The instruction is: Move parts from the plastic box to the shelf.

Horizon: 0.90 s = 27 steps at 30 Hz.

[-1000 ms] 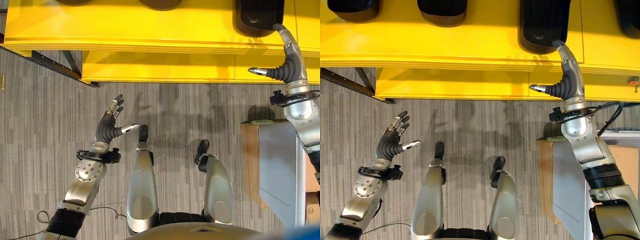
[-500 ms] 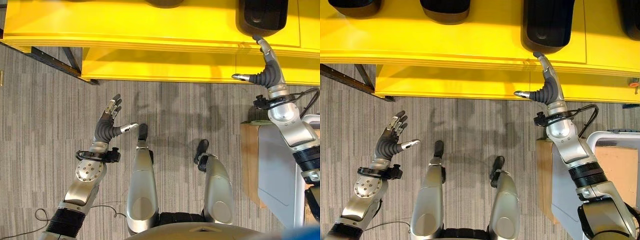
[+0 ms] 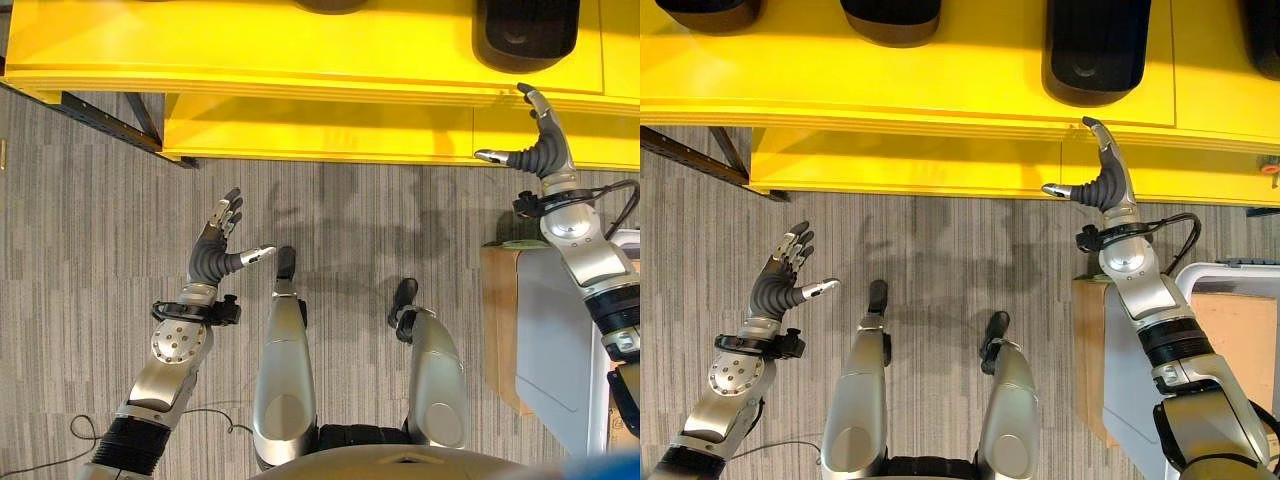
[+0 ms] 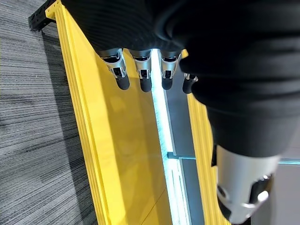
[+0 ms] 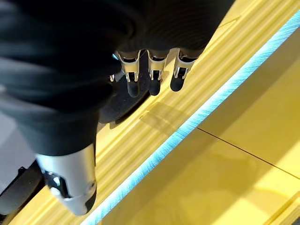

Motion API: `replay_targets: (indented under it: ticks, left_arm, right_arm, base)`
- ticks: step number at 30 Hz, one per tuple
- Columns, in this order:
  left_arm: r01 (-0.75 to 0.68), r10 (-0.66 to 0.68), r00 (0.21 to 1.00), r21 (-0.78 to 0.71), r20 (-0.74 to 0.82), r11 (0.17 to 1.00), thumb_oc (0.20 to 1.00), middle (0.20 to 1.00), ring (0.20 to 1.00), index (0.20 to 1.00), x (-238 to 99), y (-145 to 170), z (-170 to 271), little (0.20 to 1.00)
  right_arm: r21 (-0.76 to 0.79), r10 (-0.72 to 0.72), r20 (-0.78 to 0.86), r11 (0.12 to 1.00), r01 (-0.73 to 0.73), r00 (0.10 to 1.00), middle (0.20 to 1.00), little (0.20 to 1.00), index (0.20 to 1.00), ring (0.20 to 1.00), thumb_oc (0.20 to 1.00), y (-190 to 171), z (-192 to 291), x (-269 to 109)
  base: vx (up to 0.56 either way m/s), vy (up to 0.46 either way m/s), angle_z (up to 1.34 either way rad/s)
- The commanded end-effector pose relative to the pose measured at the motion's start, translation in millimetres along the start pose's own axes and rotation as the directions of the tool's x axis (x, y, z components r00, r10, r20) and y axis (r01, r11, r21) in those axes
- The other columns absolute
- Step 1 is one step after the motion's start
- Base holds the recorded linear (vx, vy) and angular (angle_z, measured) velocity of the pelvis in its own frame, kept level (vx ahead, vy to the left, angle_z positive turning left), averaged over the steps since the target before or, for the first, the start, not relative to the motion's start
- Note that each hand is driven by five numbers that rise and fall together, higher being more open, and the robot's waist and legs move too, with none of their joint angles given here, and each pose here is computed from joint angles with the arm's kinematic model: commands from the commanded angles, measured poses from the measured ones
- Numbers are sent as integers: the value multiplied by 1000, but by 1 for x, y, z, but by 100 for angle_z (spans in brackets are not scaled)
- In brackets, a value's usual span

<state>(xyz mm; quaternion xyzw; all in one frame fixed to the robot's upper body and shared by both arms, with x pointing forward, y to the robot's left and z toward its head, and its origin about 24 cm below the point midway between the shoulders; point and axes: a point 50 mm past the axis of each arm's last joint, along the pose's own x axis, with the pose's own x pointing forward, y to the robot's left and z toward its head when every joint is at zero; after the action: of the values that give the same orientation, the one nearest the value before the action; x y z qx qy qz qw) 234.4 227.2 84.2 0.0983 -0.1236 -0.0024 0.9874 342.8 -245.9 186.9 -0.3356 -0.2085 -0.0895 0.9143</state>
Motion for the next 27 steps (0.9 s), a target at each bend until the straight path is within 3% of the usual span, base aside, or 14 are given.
replay_targets:
  ticks: [1,27]
  left_arm:
    - [-15,13,998,32,69,999,1000,1000,1000,1000,-7,9,15,1000]
    - [-32,30,997,23,70,999,1000,1000,1000,1000,-7,13,15,1000]
  right_arm:
    - [44,-74,77,996,71,994,1000,1000,1000,1000,1000,-13,22,20]
    - [51,-100,81,994,96,992,1000,1000,1000,1000,1000,-25,31,38]
  base:
    - [0,0,0]
    - [2,0,1]
